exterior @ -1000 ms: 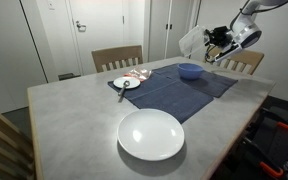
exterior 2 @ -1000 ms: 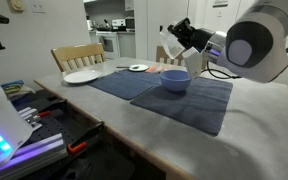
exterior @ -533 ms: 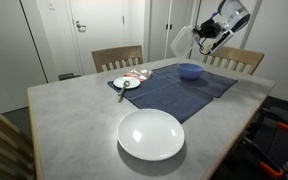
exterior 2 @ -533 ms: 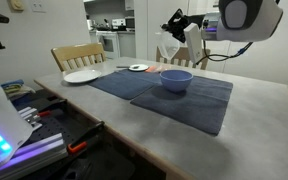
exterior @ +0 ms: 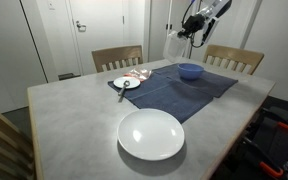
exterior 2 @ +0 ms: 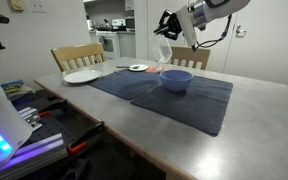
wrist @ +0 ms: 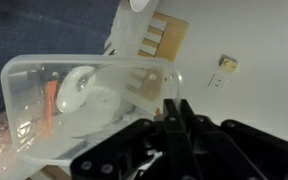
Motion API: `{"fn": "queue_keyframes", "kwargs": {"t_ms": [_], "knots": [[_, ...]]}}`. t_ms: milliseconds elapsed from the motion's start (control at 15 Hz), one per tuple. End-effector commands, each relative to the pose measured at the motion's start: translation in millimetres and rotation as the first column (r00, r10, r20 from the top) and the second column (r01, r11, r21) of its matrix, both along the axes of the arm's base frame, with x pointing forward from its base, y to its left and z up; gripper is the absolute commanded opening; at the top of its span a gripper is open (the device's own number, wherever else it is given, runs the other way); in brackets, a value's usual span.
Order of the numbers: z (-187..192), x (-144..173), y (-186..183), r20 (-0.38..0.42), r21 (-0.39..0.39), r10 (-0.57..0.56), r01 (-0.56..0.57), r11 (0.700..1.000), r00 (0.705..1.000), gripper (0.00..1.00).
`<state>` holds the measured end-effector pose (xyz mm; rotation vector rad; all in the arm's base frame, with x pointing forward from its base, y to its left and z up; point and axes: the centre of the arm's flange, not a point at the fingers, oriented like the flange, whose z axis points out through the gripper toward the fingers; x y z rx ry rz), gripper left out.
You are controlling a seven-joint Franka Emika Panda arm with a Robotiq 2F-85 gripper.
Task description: Empty the lunchbox into the bowl
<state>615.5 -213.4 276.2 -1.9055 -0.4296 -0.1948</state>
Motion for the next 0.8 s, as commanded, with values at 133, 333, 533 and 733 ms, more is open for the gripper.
{"fn": "queue_keyframes", "kwargs": {"t_ms": [133, 333, 533, 733], "knots": [[0.0, 32.6, 67.8, -0.177, -0.245, 0.046, -0.089, 0.965, 0.983, 0.02], [-9.8, 36.4, 93.4, -0.256, -0.385, 0.024, -0.125, 0.914, 0.966, 0.02], [-18.3, 33.8, 110.7, -0.309, -0.526, -0.028, -0.146, 0.838, 0.951, 0.02], [-34.6, 29.4, 125.4, -0.337, -0.653, -0.104, -0.153, 0.742, 0.936, 0.02]]}}
